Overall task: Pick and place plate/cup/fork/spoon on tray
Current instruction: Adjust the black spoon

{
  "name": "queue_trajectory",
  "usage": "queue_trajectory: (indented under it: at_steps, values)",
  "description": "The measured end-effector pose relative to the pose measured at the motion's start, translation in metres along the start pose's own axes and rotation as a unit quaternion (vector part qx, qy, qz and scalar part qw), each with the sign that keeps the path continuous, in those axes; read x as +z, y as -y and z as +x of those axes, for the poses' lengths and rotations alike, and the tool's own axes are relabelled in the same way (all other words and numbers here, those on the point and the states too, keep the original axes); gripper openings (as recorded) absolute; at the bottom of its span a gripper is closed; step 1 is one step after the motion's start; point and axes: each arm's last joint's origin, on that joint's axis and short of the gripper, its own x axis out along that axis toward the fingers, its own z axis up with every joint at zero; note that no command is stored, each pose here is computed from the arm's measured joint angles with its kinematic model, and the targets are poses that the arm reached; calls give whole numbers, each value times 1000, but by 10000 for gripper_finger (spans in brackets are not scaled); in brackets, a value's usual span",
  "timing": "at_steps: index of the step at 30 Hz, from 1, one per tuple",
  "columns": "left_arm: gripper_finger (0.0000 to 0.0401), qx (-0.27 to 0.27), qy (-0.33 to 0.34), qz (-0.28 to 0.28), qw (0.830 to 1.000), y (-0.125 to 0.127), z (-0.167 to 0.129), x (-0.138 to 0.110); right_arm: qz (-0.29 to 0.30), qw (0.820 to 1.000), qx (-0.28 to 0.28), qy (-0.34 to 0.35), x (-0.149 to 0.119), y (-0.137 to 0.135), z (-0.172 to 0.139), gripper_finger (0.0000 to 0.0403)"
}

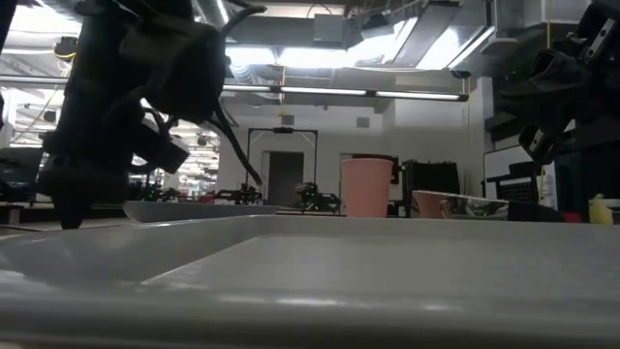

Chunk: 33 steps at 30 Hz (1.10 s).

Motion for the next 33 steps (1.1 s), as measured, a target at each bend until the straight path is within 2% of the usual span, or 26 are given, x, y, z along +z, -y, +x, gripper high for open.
queue_trajectory:
  at_steps: [4, 8, 18, 22, 27, 29, 33]
  values:
    - [0, -36, -2, 6, 999, 10, -9, -2, 0, 1000, 0, 0, 0, 0, 0, 61]
    - [0, -79, 23, 16, 996, 23, -19, -4, 0, 1000, 0, 0, 0, 0, 0, 61]
    - [0, -212, 40, 49, 975, 59, -33, -27, 24, 1000, 0, 0, 0, 0, 0, 61]
    - [0, -249, 69, 125, 958, 72, -37, -39, 26, 1000, 0, 0, 0, 0, 0, 61]
    - [0, -244, 94, 226, 938, 77, -38, -50, 26, 1000, 0, 0, 0, 0, 0, 61]
    - [0, -236, 111, 287, 922, 77, -38, -52, 26, 1000, 0, 1, 0, 0, 0, 61]
    - [0, -205, 156, 421, 870, 77, -37, -52, 26, 1000, 0, 1, 0, 0, 0, 61]
